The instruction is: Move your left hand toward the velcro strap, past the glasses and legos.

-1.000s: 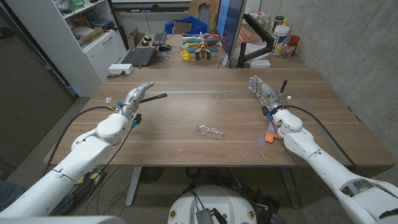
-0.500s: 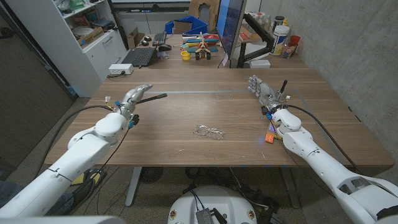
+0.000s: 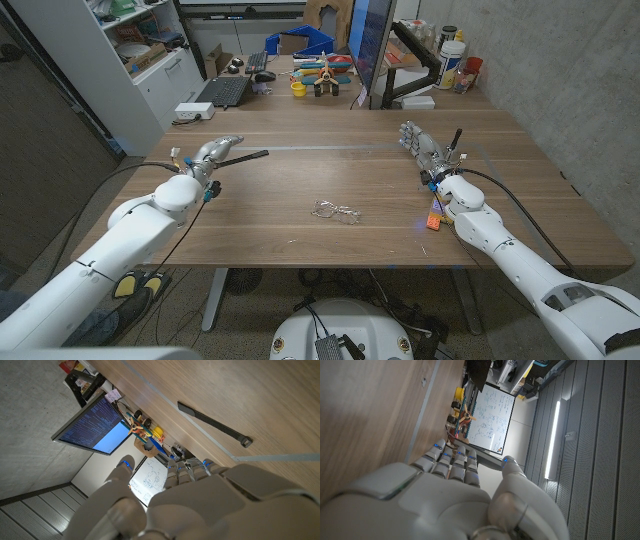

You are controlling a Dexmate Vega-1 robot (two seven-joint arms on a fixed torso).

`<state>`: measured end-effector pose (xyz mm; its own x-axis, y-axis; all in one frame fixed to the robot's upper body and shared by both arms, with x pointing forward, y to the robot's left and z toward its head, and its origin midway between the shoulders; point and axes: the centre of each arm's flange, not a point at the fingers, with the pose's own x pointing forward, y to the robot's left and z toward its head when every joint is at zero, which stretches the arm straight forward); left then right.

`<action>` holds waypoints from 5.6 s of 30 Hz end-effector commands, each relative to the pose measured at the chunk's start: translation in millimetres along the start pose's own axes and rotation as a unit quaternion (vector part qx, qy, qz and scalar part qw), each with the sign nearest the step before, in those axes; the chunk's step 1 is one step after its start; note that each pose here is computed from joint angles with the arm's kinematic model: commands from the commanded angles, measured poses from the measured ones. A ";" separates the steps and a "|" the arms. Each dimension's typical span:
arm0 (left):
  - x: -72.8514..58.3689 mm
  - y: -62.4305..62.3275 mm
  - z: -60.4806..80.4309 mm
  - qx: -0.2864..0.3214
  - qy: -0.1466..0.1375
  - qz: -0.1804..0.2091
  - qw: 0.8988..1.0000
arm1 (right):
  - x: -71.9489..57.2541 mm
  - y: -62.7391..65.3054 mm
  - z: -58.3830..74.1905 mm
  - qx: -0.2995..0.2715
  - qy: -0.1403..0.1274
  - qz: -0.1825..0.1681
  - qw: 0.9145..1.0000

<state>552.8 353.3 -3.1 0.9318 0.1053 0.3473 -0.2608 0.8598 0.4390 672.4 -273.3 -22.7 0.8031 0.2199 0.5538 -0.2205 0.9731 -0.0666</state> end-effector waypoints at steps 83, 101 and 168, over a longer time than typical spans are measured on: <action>47.5 14.5 38.3 0.253 0.135 0.021 0.958 | 2.8 -1.6 -5.2 0.005 0.002 -0.016 1.000; 68.4 18.3 30.8 0.270 0.153 0.009 0.951 | 4.6 -1.4 -5.2 0.004 0.002 -0.021 1.000; 105.2 17.5 11.1 0.278 0.187 -0.024 0.942 | 10.9 3.2 -0.8 -0.007 -0.001 -0.023 1.000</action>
<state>644.1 371.7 54.1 0.9452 0.3215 0.0564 -0.2143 0.4807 0.8503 679.2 -269.7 -17.4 0.8126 0.1684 0.5579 -0.1712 0.9841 -0.0476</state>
